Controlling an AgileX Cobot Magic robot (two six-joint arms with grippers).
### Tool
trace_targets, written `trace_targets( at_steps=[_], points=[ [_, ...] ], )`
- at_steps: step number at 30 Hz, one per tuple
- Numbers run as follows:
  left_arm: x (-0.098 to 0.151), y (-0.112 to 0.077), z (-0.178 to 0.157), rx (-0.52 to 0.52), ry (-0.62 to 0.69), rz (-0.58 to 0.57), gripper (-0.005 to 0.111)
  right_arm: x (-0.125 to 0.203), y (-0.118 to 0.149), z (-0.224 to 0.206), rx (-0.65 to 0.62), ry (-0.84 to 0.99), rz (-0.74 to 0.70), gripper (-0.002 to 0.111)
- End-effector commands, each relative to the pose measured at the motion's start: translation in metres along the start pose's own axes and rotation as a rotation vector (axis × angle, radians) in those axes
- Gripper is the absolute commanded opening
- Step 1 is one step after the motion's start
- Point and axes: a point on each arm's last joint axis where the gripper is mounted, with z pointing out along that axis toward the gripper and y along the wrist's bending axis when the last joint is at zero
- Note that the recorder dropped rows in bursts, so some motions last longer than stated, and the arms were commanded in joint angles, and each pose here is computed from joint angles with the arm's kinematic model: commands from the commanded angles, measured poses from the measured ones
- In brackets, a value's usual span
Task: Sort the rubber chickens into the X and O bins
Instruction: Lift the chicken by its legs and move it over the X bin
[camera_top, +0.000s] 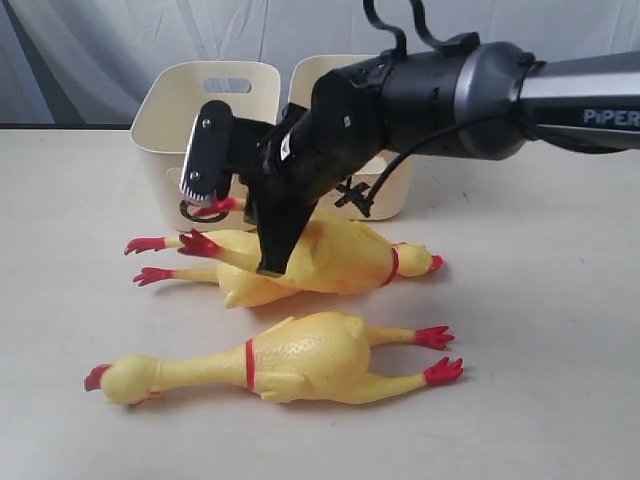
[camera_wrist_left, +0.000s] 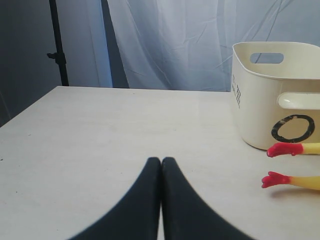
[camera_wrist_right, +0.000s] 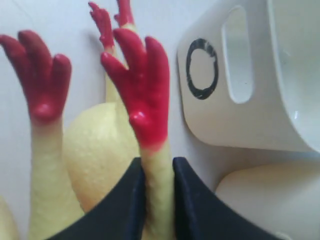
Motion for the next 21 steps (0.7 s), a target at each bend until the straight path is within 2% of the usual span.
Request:
trace_targets(
  at_steps=[1, 6, 11, 21],
  points=[
    [0.001, 0.000, 0.000, 0.006, 0.000, 0.002, 0.000, -0.014, -0.011, -0.032, 0.066, -0.092, 0.045, -0.001],
    [0.001, 0.000, 0.000, 0.006, 0.000, 0.002, 0.000, -0.031, -0.024, -0.062, 0.174, -0.251, 0.151, -0.001],
    [0.001, 0.000, 0.000, 0.006, 0.000, 0.002, 0.000, -0.042, -0.040, -0.083, 0.339, -0.397, 0.217, -0.001],
    [0.001, 0.000, 0.000, 0.006, 0.000, 0.002, 0.000, -0.043, -0.068, -0.080, 0.675, -0.590, 0.358, -0.001]
  ],
)
